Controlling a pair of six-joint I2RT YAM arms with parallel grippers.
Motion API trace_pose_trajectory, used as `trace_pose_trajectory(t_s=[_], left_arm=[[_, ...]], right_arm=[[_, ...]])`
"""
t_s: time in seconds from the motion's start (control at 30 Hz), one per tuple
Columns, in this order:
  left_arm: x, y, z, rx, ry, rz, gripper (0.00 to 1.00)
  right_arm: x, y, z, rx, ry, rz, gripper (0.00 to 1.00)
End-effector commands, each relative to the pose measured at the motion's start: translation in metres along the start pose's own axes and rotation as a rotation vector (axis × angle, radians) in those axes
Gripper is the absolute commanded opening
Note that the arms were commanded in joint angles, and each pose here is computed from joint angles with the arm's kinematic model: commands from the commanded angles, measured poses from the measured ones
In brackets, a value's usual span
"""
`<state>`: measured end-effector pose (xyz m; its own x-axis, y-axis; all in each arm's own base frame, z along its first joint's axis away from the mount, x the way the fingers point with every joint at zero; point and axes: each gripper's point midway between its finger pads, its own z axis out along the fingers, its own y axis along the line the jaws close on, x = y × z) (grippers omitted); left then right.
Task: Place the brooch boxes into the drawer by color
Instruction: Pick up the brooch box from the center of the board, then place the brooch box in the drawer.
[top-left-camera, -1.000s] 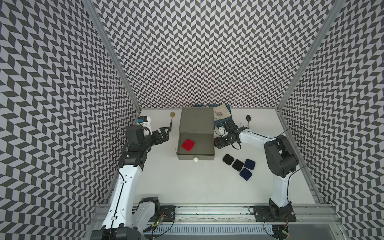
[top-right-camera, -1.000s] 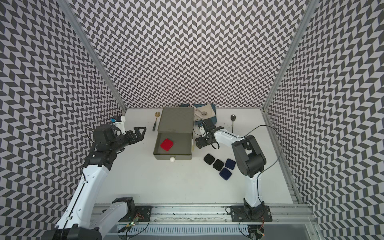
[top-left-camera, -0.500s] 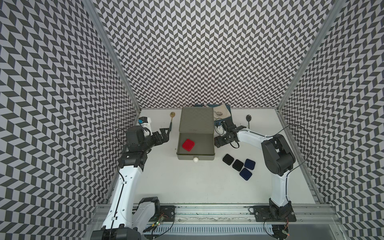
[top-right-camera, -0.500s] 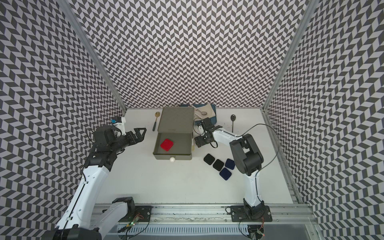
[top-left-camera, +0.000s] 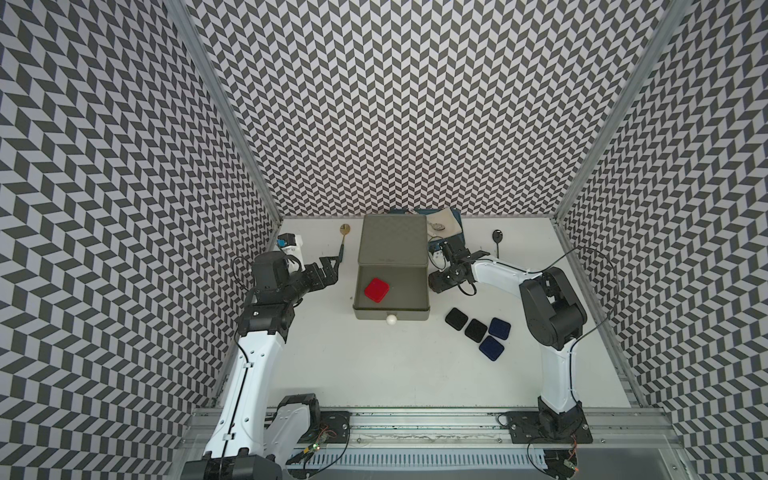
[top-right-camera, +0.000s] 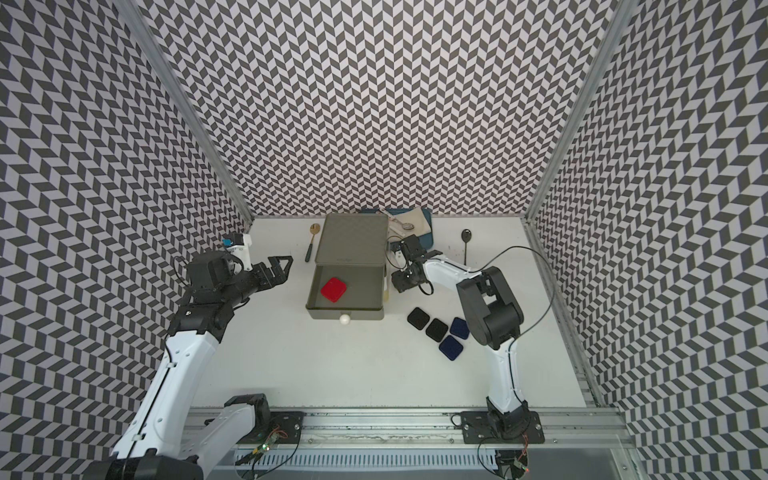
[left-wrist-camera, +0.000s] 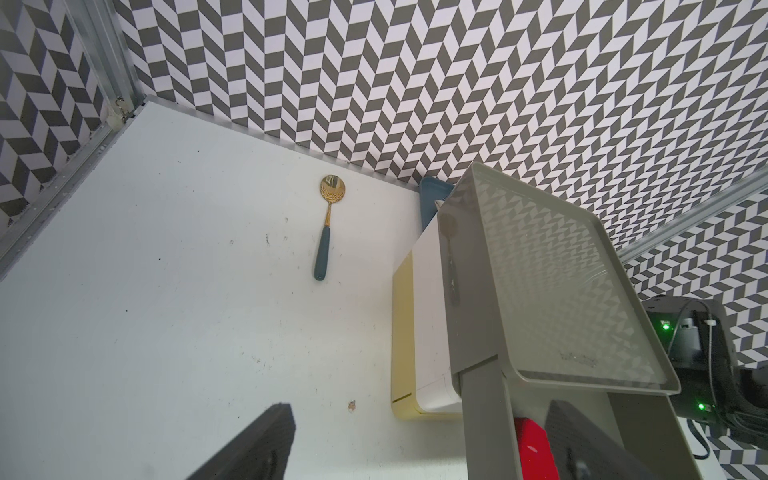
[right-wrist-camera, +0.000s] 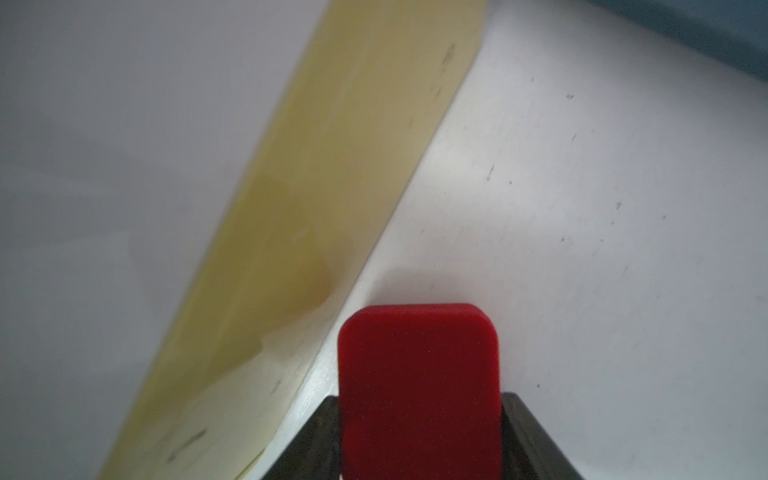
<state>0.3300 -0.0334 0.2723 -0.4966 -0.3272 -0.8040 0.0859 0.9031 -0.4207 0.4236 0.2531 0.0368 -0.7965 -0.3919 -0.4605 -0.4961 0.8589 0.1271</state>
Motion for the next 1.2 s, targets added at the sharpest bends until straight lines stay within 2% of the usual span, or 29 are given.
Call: trace_pose_trajectory(t_s=[0.0, 0.27, 0.5, 0.73, 1.0, 1.17], left_arm=[[-0.007, -0.001, -0.005, -0.004, -0.026, 0.016, 1.0], [-0.009, -0.002, -0.005, -0.002, -0.027, 0.017, 1.0], [-0.011, -0.003, -0.007, -0.002, -0.033, 0.02, 1.0], [-0.01, -0.003, -0.008, -0.001, -0.031, 0.017, 1.0], [-0.009, -0.003, -0.008, 0.001, -0.033, 0.015, 1.0], [-0.01, -0.005, -0.009, 0.009, -0.038, 0.013, 1.0]], right_arm=[[-0.002, 0.001, 0.004, 0.006, -0.001, -0.004, 0.52], [0.001, 0.0, 0.001, 0.015, 0.003, -0.002, 0.48], [-0.013, -0.001, -0.027, 0.015, -0.059, 0.008, 0.48], [-0.027, -0.011, -0.078, 0.059, -0.14, 0.024, 0.48], [-0.044, -0.011, -0.159, 0.123, -0.277, 0.014, 0.48], [-0.06, 0.0, -0.217, 0.104, -0.398, -0.011, 0.48]])
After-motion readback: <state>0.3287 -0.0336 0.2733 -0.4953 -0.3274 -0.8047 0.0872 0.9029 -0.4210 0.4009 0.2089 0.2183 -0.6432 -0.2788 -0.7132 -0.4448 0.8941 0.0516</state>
